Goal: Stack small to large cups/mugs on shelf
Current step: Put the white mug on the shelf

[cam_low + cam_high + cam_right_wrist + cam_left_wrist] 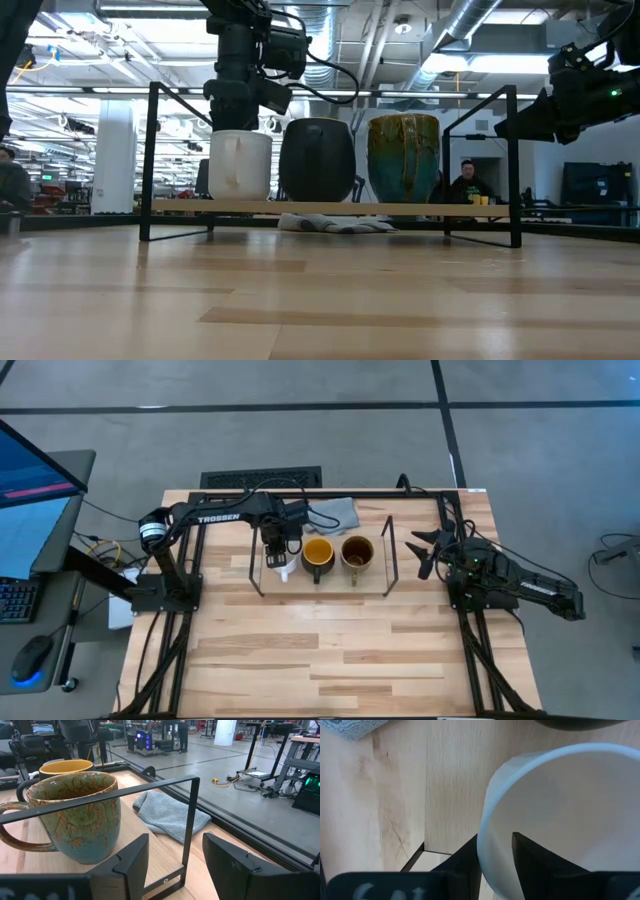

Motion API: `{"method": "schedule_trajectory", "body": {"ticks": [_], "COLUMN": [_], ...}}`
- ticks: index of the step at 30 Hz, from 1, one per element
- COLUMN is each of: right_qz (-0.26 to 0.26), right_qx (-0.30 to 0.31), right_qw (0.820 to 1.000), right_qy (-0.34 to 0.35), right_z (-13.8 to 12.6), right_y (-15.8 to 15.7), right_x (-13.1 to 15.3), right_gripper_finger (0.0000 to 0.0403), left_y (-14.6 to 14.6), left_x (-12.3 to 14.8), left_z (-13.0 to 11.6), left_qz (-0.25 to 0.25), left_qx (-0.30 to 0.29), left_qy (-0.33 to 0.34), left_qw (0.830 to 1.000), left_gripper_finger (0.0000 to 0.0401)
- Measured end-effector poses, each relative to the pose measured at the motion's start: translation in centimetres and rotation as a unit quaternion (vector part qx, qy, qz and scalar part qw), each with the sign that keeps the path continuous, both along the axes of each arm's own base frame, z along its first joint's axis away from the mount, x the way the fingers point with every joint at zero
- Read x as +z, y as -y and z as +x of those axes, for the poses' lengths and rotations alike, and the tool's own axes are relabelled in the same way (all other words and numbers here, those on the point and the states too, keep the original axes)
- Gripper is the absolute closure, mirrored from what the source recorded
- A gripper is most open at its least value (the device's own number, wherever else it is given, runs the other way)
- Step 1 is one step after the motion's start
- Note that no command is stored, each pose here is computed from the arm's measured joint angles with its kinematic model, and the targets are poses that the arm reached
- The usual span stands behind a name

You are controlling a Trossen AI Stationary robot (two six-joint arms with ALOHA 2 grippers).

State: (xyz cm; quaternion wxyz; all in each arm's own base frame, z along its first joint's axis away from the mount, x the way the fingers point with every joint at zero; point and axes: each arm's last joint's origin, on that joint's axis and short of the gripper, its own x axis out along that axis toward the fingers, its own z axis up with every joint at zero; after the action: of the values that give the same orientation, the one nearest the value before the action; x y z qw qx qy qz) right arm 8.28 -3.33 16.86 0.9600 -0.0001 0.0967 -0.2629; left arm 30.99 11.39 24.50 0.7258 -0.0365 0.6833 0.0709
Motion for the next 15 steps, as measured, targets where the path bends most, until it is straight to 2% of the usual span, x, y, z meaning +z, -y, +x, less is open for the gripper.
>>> {"method": "schedule_trajectory", "body": {"ticks": [8,12,15], "right_qz": [0.0,0.0,0.0], "right_qx": [0.0,0.0,0.0], "right_qw": [1.0,1.0,1.0], "right_qy": [0.0,0.0,0.0], "right_z": [0.0,0.0,0.0], "right_y": [0.0,0.0,0.0], "right_x": [-0.01,0.0,-0.01], "right_gripper_finger": [0.0193,0.0193,0.0193], "left_y": [0.1,0.21,0.25], "left_x": [0.0,0.0,0.01], "left_z": [0.04,0.09,0.11], "left_qz": [-0.003,-0.041,-0.049], "left_qx": [-0.016,-0.003,-0.003], "left_qy": [0.001,0.015,0.019], "left_qw": [1.0,0.999,0.999], "left_gripper_finger": [0.0305,0.0297,0.0277]}}
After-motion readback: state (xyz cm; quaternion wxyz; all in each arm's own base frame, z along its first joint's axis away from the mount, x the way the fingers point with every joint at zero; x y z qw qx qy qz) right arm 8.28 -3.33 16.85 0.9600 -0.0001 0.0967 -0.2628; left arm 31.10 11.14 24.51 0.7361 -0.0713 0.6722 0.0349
